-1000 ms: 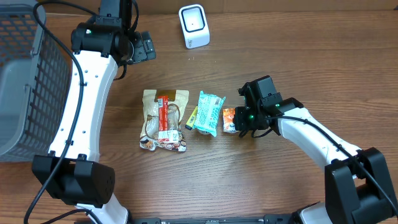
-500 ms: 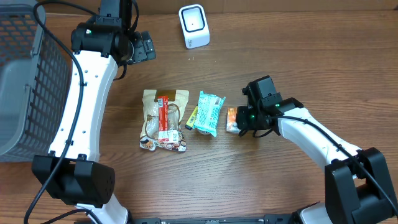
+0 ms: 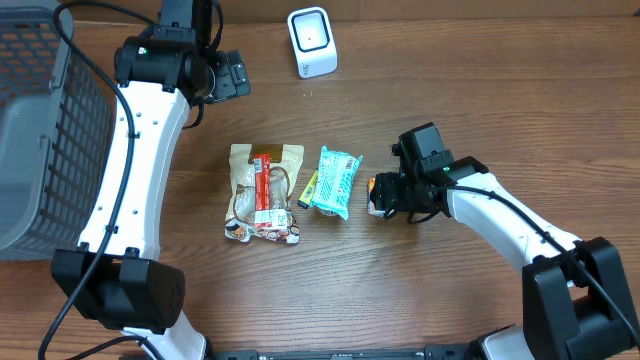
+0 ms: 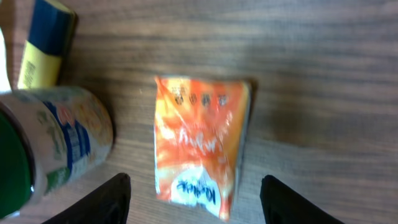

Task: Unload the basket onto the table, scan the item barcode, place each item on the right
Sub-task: 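Open the right gripper and release the orange pack on the table, then move the right gripper over the teal pack to grasp it, then grasp the teal pack with the right gripper and lift it off the jar, then set the teal pack down right of the orange pack and release, then move the right gripper left over the green-lidded jar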

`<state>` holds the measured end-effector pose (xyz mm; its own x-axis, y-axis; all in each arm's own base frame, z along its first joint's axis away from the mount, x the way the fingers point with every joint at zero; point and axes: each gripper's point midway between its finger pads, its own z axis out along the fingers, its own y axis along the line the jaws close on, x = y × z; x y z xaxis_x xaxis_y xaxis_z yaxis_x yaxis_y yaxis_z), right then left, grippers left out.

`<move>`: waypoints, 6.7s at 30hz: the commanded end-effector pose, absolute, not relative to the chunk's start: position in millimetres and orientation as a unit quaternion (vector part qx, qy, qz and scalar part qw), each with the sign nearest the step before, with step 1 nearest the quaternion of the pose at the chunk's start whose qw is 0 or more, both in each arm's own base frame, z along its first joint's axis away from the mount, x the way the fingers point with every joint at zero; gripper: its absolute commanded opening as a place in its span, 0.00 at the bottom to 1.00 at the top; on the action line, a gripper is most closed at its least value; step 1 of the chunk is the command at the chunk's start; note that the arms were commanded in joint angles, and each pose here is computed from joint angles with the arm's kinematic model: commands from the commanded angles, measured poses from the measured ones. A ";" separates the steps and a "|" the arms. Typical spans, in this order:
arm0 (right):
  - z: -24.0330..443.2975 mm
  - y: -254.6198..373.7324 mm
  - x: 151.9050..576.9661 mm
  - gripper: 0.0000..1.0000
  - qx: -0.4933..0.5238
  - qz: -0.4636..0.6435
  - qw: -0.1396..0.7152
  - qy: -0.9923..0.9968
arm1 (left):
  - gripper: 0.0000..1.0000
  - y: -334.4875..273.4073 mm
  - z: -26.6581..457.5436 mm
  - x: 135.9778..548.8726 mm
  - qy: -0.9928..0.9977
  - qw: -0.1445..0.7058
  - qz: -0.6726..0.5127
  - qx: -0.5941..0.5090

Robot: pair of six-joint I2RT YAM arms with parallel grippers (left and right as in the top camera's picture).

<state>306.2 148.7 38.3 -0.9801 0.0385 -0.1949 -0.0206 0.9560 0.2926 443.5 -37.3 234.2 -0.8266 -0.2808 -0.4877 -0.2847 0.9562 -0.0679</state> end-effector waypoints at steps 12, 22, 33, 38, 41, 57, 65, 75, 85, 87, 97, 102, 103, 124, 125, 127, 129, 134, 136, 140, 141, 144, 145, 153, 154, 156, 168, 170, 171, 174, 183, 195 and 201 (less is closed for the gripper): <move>147.8 136.0 351.2 0.69 -0.001 0.177 0.144 0.974 | 1.00 -36.8 253.0 442.7 0.950 0.277 0.003 -0.142; 170.8 167.2 342.4 0.67 -0.022 0.256 0.124 0.958 | 1.00 -36.8 253.2 442.7 0.950 0.277 0.003 -0.142; 159.4 208.7 316.6 0.61 -0.064 0.252 0.096 0.961 | 1.00 -36.8 253.2 442.7 0.950 0.277 0.003 -0.142; 136.3 211.9 305.2 0.59 -0.052 0.233 0.080 0.968 | 1.00 -36.8 253.0 442.7 0.950 0.277 0.003 -0.142; 123.4 212.9 307.1 0.56 -0.033 0.238 0.082 0.967 | 1.00 -36.8 253.2 442.7 0.950 0.277 0.003 -0.142; 95.9 221.0 317.0 0.42 -0.007 0.269 0.111 0.957 | 1.00 -36.8 253.0 442.7 0.950 0.277 0.003 -0.142; 87.9 220.7 315.8 0.13 -0.006 0.271 0.113 0.956 | 1.00 -36.8 253.2 442.7 0.950 0.277 0.003 -0.142; 133.4 222.7 333.7 0.04 -0.023 0.324 0.152 0.934 | 1.00 -36.8 253.2 442.7 0.950 0.277 0.003 -0.142; 141.5 139.7 352.4 0.04 0.015 0.282 0.184 0.941 | 1.00 -36.8 253.0 442.7 0.950 0.277 0.003 -0.142; 132.7 116.4 349.9 0.04 0.029 0.249 0.176 0.952 | 1.00 -36.8 253.0 442.7 0.950 0.277 0.003 -0.142; 90.4 41.3 324.5 0.04 0.096 0.088 0.127 0.983 | 1.00 -36.8 253.0 442.7 0.950 0.277 0.003 -0.142; 66.8 43.0 313.5 0.04 0.078 0.083 0.105 0.988 | 1.00 -36.8 253.2 442.7 0.950 0.277 0.003 -0.142; 62.5 43.2 312.1 0.04 0.071 0.082 0.104 0.989 | 1.00 -36.8 253.2 442.7 0.950 0.277 0.003 -0.142; 54.0 81.8 298.0 0.04 -0.009 0.128 0.088 0.988 | 1.00 -36.8 253.2 442.7 0.950 0.277 0.003 -0.142; 54.0 82.3 297.9 0.04 -0.010 0.128 0.088 0.988 | 1.00 -36.8 253.2 442.7 0.950 0.277 0.003 -0.142; 54.0 82.3 297.9 0.22 -0.010 0.128 0.088 0.988 | 1.00 -36.8 253.2 442.7 0.950 0.277 0.003 -0.142; 54.1 82.3 298.1 0.42 -0.010 0.128 0.088 0.988 | 1.00 -36.8 253.2 442.7 0.950 0.277 0.003 -0.142; 57.5 81.7 301.0 0.73 -0.008 0.129 0.092 0.987 | 1.00 -36.8 253.0 442.7 0.950 0.277 0.003 -0.142; 66.7 81.3 305.9 0.73 -0.007 0.129 0.096 0.987 | 1.00 -36.8 253.2 442.7 0.950 0.277 0.003 -0.142; 95.5 82.6 315.5 0.75 -0.006 0.130 0.101 0.986 | 1.00 -36.8 253.0 442.7 0.950 0.277 0.003 -0.142; 100.6 82.9 316.6 0.76 -0.006 0.130 0.101 0.986 | 1.00 -36.8 253.0 442.7 0.950 0.277 0.003 -0.142; 117.5 87.6 317.7 0.77 -0.008 0.143 0.099 0.985 | 1.00 -36.8 253.0 442.7 0.950 0.277 0.003 -0.142; 119.2 89.8 316.8 0.77 -0.009 0.150 0.097 0.984 | 1.00 -36.8 253.0 442.7 0.950 0.277 0.003 -0.142; 124.5 107.2 311.2 1.00 -0.014 0.202 0.084 0.976 | 1.00 -36.8 253.0 442.7 0.950 0.277 0.003 -0.142; 124.7 107.3 311.8 1.00 -0.015 0.202 0.085 0.975 | 1.00 -36.8 253.0 442.7 0.950 0.277 0.003 -0.142; 124.7 107.3 311.8 1.00 -0.015 0.202 0.085 0.975 | 1.00 -36.8 253.2 442.7 0.950 0.277 0.003 -0.142; 124.6 107.2 311.7 1.00 -0.015 0.202 0.085 0.976 | 1.00 -36.8 253.2 442.7 0.950 0.277 0.003 -0.142; 124.6 107.2 311.8 1.00 -0.015 0.202 0.085 0.976 | 1.00 -36.8 253.0 442.7 0.950 0.277 0.003 -0.142; 124.6 107.2 311.8 1.00 -0.015 0.202 0.085 0.976 | 1.00 -36.8 253.0 442.7 0.950 0.277 0.003 -0.142; 124.6 107.2 311.8 1.00 -0.015 0.202 0.085 0.976 | 1.00 -36.8 253.2 442.7 0.950 0.277 0.003 -0.142; 126.4 108.2 318.6 1.00 -0.018 0.204 0.100 0.974 | 1.00 -36.8 253.0 442.7 0.950 0.277 0.003 -0.142; 140.7 125.7 338.7 1.00 -0.036 0.254 0.146 0.955 | 1.00 -36.8 253.2 442.7 0.950 0.277 0.003 -0.142; 160.2 148.1 340.7 0.81 -0.045 0.329 0.150 0.931 | 1.00 -36.8 253.2 442.7 0.950 0.277 0.003 -0.142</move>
